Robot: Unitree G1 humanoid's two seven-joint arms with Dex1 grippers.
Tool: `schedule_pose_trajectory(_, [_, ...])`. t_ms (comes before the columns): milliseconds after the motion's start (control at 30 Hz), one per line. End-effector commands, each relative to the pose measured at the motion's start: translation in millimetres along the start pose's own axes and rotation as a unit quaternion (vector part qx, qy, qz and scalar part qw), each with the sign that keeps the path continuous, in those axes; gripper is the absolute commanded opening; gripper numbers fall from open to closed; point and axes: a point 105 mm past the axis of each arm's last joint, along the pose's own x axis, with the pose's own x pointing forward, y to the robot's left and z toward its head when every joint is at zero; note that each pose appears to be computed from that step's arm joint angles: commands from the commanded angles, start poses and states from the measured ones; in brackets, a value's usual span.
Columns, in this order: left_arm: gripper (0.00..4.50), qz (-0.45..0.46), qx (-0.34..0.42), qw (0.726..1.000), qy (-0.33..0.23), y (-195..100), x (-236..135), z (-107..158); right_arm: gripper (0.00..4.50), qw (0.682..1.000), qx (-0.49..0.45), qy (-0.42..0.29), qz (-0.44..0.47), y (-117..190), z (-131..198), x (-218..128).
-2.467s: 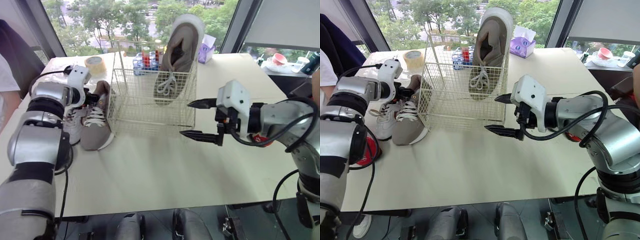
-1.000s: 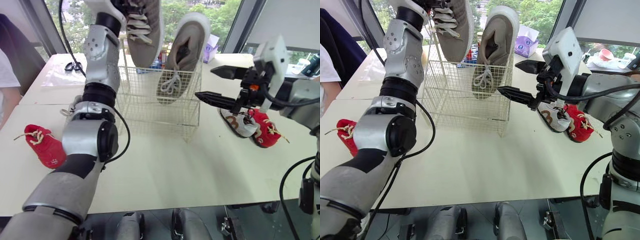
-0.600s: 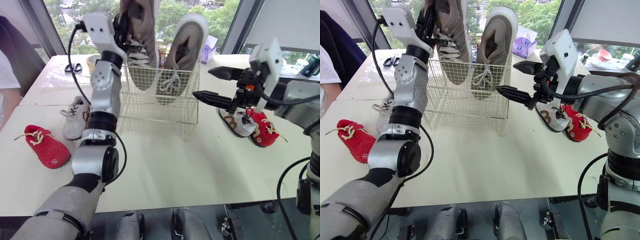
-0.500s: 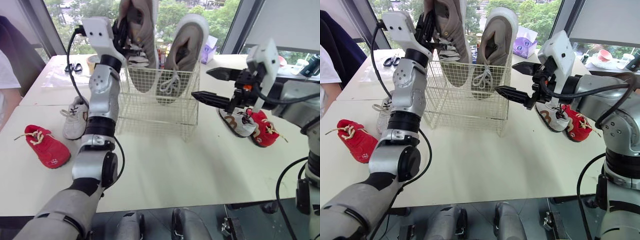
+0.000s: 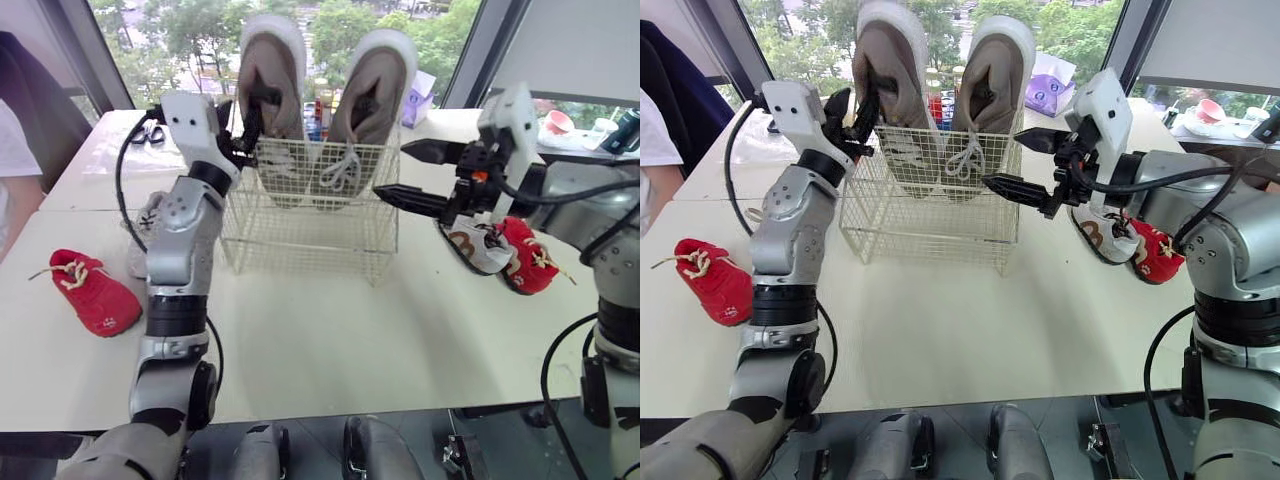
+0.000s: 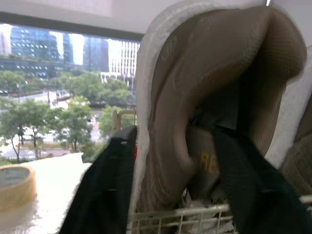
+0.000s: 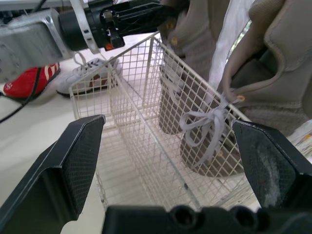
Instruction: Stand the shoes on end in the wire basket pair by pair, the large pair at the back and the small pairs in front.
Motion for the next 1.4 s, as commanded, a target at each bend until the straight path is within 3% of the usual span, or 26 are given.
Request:
schedule_pose_trajectory(33, [4.33, -0.048, 0.028, 0.998, -0.013, -3.2, -9.8, 31.6, 4.50, 1.000, -0.019, -0.020, -0.003, -1.8, 11.4, -1.6])
schedule_pose_trajectory(133, [4.48, -0.072, 0.039, 0.997, 0.008, -1.3, -22.2, 37.8, 4.50, 1.000, -0.013, -0.018, -0.009, -4.6, 7.6, -2.1])
schedule_pose_trajectory(267, [4.48, -0.113, -0.009, 0.991, 0.067, 15.2, -56.6, 55.4, 4.50, 0.994, 0.016, -0.065, -0.091, -28.2, 8.9, -15.1])
schedule_pose_trajectory(367, [4.48, -0.150, -0.052, 0.982, 0.107, 13.8, -79.9, 54.7, 4.50, 0.980, 0.039, -0.098, -0.167, -50.4, 6.8, -33.3])
schedule_pose_trajectory(433, [4.48, -0.188, -0.096, 0.968, 0.132, 4.3, -98.9, 47.8, 4.50, 0.967, 0.061, -0.113, -0.220, -63.6, -5.0, -51.7])
schedule_pose_trajectory(600, [4.48, -0.258, -0.186, 0.933, 0.169, -36.0, -126.5, 29.1, 4.50, 0.947, 0.090, -0.130, -0.279, -64.0, -20.2, -71.9])
schedule_pose_trajectory(733, [4.48, -0.306, -0.214, 0.900, 0.227, -77.2, -154.1, -2.0, 4.50, 0.927, 0.106, -0.064, -0.354, -58.0, -64.3, -97.4])
schedule_pose_trajectory(933, [4.48, -0.348, -0.177, 0.876, 0.284, -102.8, -174.1, -28.3, 4.50, 0.916, 0.127, 0.024, -0.379, -37.3, -119.6, -123.8])
schedule_pose_trajectory(1133, [4.48, -0.383, -0.172, 0.863, 0.281, -116.7, -180.0, -24.4, 4.50, 0.917, 0.138, 0.069, -0.369, -34.2, -153.9, -128.6])
schedule_pose_trajectory(1400, [4.48, -0.364, -0.164, 0.874, 0.277, -111.9, -175.6, -22.1, 4.50, 0.918, 0.142, 0.087, -0.361, -52.0, -181.1, -125.0])
